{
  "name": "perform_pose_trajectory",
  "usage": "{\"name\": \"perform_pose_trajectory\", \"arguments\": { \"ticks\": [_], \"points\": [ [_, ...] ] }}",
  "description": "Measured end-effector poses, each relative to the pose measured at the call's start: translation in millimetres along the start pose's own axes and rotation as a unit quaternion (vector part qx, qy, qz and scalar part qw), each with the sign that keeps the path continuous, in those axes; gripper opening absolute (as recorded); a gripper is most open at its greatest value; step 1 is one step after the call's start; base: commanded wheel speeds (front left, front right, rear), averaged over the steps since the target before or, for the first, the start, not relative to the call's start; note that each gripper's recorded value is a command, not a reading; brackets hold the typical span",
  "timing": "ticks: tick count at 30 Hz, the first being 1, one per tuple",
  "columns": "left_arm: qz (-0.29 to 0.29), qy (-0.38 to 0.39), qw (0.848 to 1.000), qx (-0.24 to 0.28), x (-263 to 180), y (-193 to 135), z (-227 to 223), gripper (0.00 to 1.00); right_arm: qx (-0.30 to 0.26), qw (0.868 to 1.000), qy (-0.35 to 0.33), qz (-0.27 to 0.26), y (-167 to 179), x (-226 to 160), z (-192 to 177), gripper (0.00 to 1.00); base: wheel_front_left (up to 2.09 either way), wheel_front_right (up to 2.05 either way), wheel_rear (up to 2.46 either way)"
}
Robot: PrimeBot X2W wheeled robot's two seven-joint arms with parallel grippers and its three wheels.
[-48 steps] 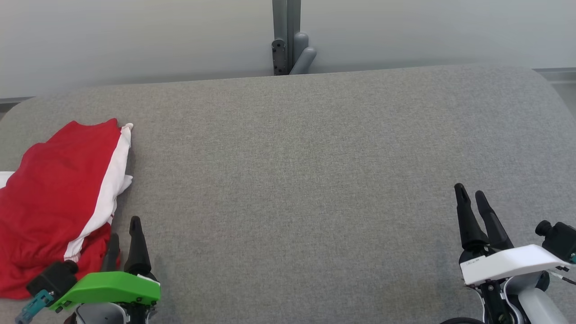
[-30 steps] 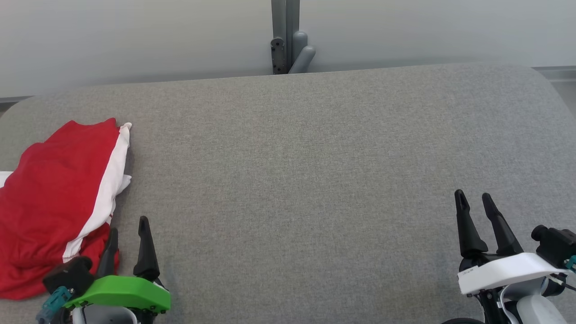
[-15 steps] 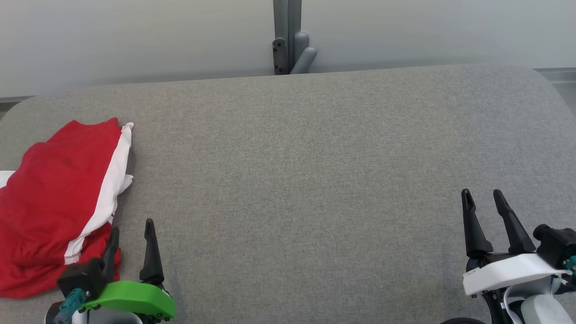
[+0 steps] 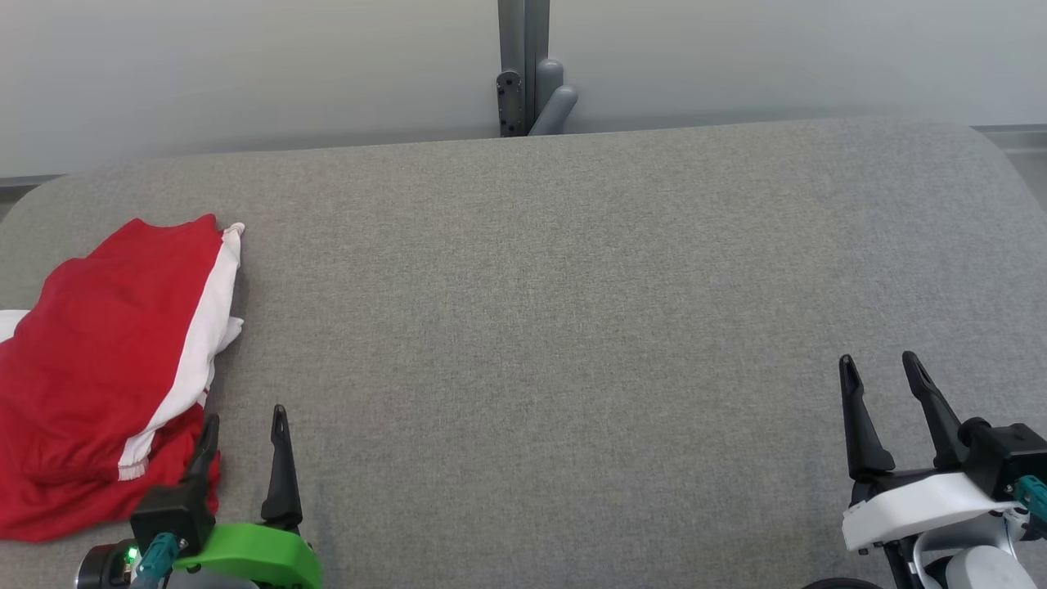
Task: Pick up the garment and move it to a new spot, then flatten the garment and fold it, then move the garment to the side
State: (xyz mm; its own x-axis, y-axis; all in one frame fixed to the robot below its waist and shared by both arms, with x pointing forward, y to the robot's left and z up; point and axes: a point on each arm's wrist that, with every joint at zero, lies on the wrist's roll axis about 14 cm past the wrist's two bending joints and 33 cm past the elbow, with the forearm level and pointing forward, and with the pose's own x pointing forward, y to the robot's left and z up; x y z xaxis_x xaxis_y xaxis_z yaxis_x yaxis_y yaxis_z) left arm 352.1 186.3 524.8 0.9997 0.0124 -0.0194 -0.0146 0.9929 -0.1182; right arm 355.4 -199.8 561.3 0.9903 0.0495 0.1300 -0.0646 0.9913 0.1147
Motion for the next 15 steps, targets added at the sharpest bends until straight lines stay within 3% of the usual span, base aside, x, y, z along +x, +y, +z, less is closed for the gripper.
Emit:
{"name": "perform_pose_trajectory", "arguments": {
  "ticks": [15],
  "points": [
    [-0.010, -0.010, 0.998, 0.058, -3.2, -1.0, 0.4, 1.00, -0.060, 0.998, 0.013, -0.006, -4.9, -5.7, -6.3, 1.00, 0.00, 0.00, 0.00]
  ]
}}
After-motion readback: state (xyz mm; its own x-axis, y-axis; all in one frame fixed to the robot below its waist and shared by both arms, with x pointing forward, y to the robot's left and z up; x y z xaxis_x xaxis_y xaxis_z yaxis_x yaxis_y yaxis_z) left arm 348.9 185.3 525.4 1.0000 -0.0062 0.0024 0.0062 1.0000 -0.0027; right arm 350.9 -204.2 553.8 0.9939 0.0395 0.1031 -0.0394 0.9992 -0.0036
